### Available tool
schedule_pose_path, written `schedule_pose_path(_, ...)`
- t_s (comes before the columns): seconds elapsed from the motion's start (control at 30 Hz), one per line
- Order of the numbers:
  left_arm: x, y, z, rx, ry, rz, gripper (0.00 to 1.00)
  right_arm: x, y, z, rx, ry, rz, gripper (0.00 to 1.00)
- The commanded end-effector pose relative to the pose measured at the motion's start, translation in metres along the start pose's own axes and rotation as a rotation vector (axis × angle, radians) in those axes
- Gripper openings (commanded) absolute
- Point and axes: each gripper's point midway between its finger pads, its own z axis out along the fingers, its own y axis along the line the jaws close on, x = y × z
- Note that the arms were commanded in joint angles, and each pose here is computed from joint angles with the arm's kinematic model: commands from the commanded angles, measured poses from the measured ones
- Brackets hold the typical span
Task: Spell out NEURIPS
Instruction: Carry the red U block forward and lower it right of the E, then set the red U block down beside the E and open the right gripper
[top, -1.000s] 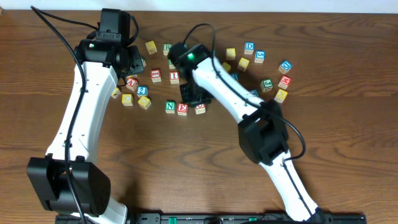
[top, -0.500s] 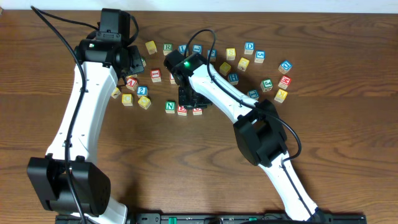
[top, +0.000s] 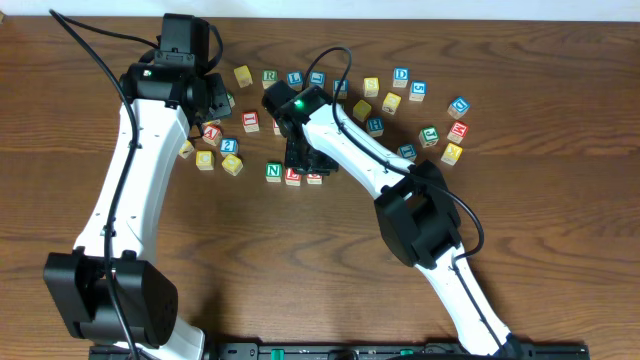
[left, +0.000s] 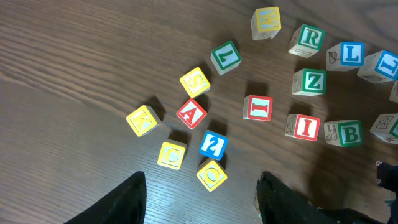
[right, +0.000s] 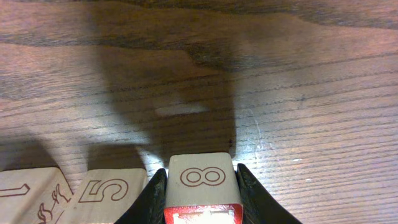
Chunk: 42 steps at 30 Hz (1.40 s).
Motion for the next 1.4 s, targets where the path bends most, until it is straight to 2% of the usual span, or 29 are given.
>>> schedule_pose_path(0.0,-0.006,0.002,-0.004,-0.009,-0.019,0.007,0.57,0.003,0.004,-0.010,-0.014,-0.013,0.020,0.23)
schedule_pose_path(0.2,-0.006,0.002,-0.004,-0.009,-0.019,0.007,0.57,0.005,0.007,-0.010,-0.017,-0.012,0.015,0.27)
schedule_pose_path(0.57,-0.006,0.002,-0.004,-0.009,-0.019,0.007,0.57,0.008,0.006,-0.010,-0.020,0.005,-0.063,0.27)
schedule_pose_path(0.67,-0.006,0.002,-0.004,-0.009,-0.019,0.007,0.57,0.007,0.006,-0.010,-0.022,0.003,-0.062,0.30)
schedule_pose_path(0.7,-0.006,0.002,-0.004,-0.009,-0.019,0.007,0.56,0.007,0.006,-0.010,-0.023,0.002,-0.062,0.37)
schedule_pose_path(0.8,-0.006,0.002,-0.004,-0.009,-0.019,0.007,0.57,0.006,0.007,-0.010,-0.028,-0.004,-0.061,0.41)
schedule_pose_path(1.1,-0.006,0.002,-0.004,-0.009,-0.019,0.007,0.57,-0.002,0.000,-0.010,-0.028,-0.004,-0.052,0.39)
schedule_pose_path(1.37,-0.006,0.002,-0.004,-0.009,-0.020,0.007,0.57,-0.017,0.002,-0.023,-0.083,-0.022,-0.152,0.35)
